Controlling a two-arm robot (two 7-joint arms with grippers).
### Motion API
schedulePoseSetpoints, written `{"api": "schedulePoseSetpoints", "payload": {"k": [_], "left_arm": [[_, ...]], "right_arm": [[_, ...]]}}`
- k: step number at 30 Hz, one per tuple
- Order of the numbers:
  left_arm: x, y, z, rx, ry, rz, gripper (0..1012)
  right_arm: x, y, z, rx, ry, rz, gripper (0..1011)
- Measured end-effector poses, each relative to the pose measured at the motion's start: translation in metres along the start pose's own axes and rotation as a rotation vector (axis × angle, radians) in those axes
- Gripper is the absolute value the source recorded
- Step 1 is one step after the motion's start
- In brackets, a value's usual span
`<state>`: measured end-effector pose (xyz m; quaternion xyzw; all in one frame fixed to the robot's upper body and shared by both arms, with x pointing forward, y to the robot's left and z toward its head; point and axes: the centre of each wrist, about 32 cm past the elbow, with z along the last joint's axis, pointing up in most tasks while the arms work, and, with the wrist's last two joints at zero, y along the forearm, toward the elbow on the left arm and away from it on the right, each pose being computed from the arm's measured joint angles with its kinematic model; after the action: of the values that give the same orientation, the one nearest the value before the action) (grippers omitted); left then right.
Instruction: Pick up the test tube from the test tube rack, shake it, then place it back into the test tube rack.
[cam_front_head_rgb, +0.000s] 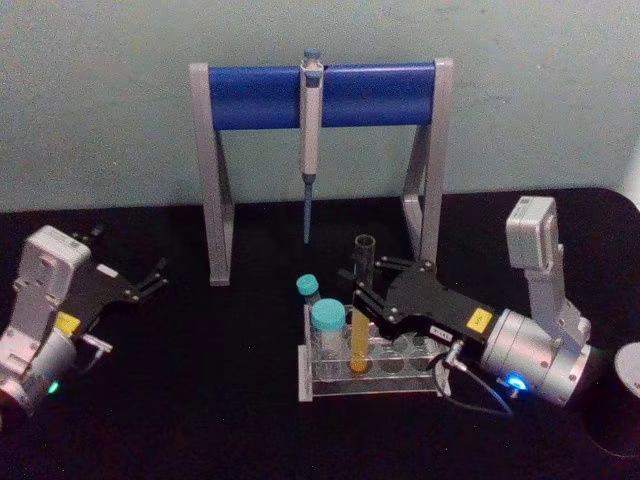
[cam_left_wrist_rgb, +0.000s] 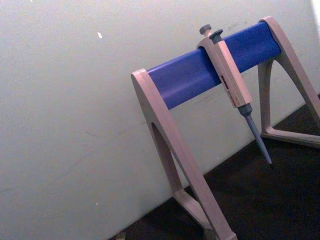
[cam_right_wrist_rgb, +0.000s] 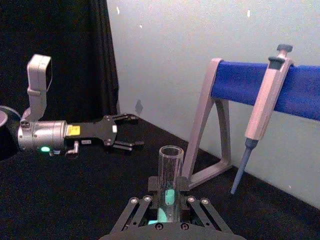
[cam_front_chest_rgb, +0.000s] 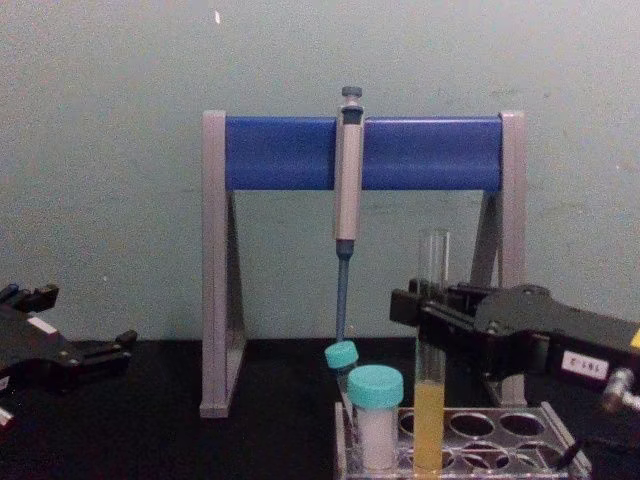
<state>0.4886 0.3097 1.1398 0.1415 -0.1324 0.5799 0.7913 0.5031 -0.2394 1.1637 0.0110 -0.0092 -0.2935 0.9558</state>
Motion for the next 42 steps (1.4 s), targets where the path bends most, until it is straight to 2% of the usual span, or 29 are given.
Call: {"api": "schedulePoseSetpoints", "payload": {"k": [22, 42], "left_arm": [[0.0, 0.0, 0.0, 0.0, 0.0, 0.0, 1001], [0.0, 0.0, 0.0, 0.0, 0.0, 0.0, 1001]], "right_arm": [[-0.001, 0.001, -0.016, -0.03, -0.002, -0.03, 237], [-0.002, 0.002, -0.019, -0.036, 0.003, -0.046, 237]]}}
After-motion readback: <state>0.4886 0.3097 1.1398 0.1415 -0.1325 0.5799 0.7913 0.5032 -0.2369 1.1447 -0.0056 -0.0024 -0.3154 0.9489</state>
